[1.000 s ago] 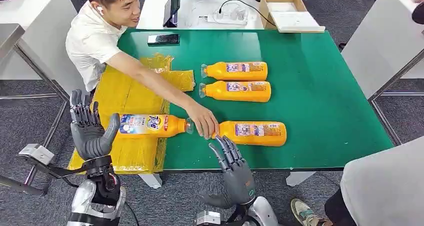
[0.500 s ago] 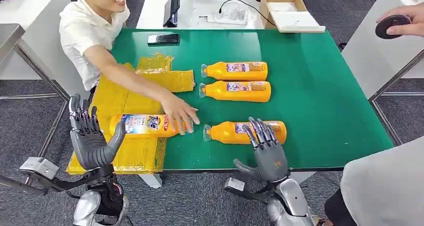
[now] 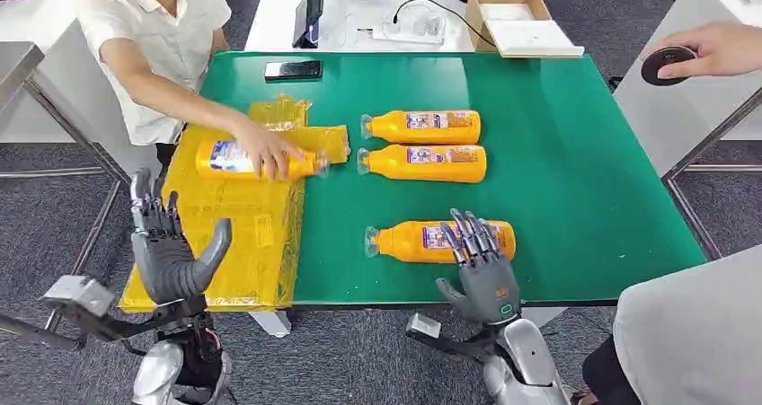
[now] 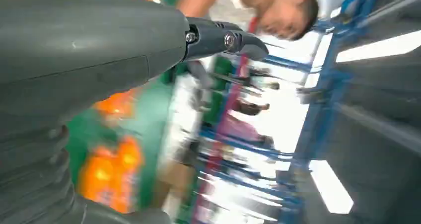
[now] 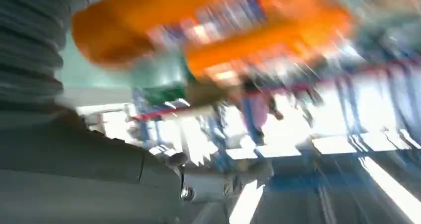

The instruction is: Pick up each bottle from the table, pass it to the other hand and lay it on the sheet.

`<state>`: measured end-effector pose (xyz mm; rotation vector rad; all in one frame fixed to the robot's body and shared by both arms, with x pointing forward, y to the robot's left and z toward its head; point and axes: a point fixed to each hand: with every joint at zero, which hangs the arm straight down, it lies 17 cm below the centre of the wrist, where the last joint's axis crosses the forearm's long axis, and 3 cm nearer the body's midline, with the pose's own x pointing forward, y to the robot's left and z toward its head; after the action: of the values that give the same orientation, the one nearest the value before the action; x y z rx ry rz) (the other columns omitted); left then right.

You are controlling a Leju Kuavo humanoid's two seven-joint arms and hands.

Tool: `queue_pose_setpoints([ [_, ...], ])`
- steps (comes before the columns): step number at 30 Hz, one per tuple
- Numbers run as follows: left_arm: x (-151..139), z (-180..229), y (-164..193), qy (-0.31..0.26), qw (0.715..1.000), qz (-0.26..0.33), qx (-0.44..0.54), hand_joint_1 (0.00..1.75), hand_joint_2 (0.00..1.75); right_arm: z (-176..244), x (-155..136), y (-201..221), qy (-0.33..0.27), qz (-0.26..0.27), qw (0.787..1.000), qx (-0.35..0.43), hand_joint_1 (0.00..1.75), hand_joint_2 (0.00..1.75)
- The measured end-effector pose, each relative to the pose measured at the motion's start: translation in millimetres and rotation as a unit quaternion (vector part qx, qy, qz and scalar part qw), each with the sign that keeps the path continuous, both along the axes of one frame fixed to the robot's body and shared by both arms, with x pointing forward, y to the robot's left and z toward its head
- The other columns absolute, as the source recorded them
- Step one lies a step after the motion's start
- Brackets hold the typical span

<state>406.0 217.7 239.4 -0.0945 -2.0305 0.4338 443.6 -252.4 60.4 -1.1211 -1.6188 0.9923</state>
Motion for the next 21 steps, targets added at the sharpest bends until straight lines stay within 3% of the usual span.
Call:
queue_pose_setpoints([
  [2, -2, -12, -25, 0.010, 1.000, -0.012, 0.027, 0.00, 1.75, -36, 11, -34, 0.057, -0.055, 0.997, -0.001, 0.00, 1.75],
  [6, -5, -29, -45, 0.028, 0.998, -0.031, 0.036, 0.00, 1.75, -55, 29, -61, 0.094, -0.069, 0.993, -0.019, 0.00, 1.75],
  [21, -5, -43, -69, 0.051, 0.995, -0.068, 0.044, 0.00, 1.75, -71, 44, -75, 0.144, -0.098, 0.984, -0.024, 0.00, 1.75],
])
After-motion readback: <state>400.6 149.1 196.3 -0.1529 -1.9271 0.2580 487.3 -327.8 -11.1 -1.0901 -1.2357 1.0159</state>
